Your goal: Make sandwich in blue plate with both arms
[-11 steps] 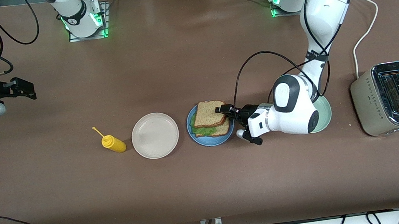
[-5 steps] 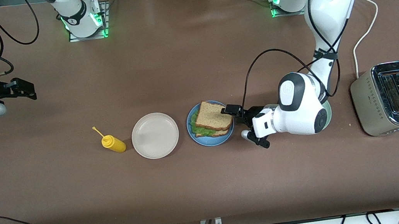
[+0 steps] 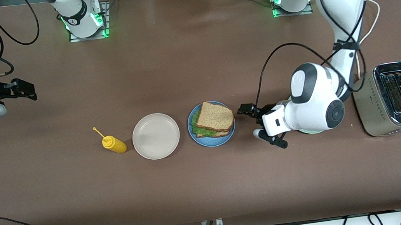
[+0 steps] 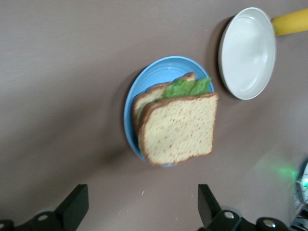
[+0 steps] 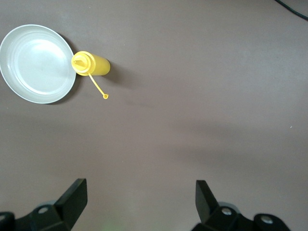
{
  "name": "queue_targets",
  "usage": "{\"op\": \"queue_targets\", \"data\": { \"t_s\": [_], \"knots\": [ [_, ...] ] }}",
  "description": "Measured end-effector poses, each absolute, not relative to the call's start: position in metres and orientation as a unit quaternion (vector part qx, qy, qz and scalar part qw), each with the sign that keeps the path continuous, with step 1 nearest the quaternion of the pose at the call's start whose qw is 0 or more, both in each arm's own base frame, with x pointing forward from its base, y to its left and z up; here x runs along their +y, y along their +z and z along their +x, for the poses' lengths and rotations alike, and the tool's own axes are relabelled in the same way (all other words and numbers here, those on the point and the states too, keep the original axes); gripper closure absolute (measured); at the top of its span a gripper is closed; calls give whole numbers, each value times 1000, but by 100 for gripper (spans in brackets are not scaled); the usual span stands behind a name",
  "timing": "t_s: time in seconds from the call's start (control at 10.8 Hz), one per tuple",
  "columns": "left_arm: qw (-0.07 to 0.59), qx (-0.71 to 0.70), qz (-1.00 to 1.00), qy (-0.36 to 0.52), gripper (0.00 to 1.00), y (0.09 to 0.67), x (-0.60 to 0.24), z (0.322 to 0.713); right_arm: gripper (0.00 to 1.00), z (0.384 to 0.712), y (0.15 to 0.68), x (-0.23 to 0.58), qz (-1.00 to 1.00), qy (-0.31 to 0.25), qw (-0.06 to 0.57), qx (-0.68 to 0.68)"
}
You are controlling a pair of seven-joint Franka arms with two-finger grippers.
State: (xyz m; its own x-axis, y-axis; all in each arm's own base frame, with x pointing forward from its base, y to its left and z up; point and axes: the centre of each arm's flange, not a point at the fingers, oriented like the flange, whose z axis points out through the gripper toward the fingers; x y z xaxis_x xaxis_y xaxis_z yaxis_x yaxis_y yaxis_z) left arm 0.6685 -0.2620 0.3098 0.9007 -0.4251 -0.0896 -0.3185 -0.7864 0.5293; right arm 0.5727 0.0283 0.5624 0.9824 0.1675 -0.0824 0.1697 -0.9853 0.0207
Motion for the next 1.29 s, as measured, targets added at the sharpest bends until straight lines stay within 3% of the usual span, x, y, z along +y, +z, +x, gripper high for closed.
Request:
{"op": "queue_targets", "data": {
  "t_s": [0.46,0.74,1.29],
  "knots": [
    [137,-181,969,-99,0,437,-187,656,0,575,563,28,996,-34,14,84],
    [59,-170,979,-98,0,514,-153,628,0,576,564,27,996,-30,14,83],
    [21,-101,995,-7,0,650,-79,558,0,576,574,11,997,-20,15,69]
  ]
}}
